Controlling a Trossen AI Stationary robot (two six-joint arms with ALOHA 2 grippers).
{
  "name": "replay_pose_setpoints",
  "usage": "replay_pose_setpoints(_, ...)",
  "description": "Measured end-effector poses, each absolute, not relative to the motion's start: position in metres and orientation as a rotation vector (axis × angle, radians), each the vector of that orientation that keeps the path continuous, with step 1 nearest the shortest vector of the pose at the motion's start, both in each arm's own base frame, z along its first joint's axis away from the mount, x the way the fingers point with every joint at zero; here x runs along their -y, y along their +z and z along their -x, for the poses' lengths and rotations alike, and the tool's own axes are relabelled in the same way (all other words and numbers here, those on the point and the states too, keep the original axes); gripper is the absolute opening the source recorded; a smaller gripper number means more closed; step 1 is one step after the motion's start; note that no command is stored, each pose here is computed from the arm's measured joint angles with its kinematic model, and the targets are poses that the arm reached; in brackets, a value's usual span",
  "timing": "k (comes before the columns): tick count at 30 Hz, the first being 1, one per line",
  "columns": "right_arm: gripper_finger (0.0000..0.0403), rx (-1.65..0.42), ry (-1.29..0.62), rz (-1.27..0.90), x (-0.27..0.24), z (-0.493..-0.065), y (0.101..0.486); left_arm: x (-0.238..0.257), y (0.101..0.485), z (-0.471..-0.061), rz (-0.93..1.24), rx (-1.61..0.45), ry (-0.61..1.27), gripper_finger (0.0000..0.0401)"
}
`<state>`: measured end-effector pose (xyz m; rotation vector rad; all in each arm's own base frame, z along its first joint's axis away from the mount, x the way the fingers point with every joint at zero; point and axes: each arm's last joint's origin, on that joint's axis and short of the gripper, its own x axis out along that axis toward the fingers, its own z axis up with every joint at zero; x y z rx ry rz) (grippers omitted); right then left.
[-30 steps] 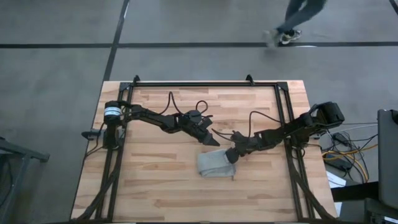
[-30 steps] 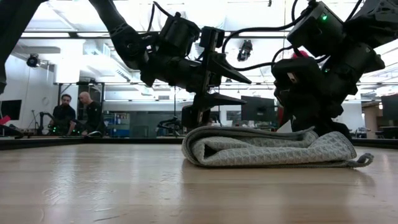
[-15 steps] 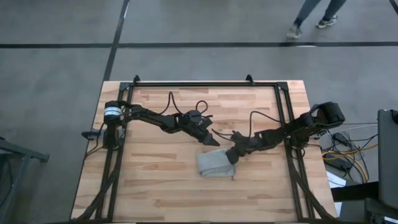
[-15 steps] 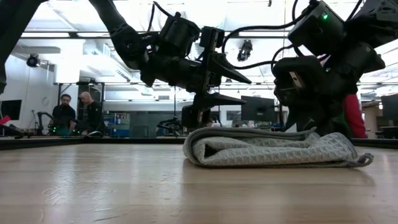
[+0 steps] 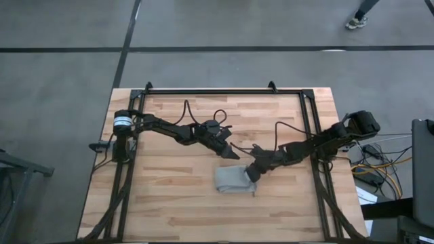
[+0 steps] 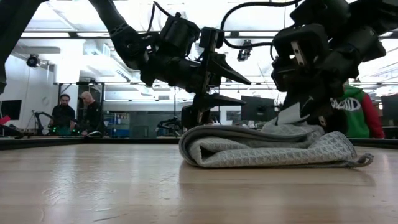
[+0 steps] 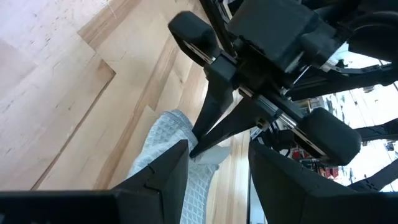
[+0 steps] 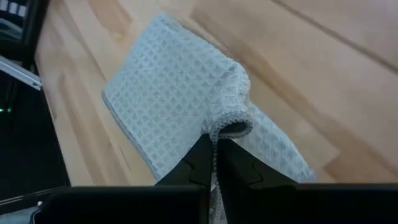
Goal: Fold microfiber towels
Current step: Fold the microfiber cloth on the table
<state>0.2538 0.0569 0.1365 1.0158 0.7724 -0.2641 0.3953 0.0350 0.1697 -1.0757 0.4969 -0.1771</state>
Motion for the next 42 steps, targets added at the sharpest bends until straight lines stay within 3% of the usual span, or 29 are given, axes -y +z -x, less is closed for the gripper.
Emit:
replay_pose_setpoints(25, 0.0011, -0.761, -0.243, -1.159, -0.073, -0.234, 0.169, -0.035, 0.170, -0.395, 1.028, -0.491, -0.188, 0.0172)
replay_pose_setpoints(42, 0.0013, -0.806, -0.256, -1.187, -0.080, -0.234, 0.162, -0.038, 0.170, -0.395, 1.024, -0.487, -0.184, 0.0172)
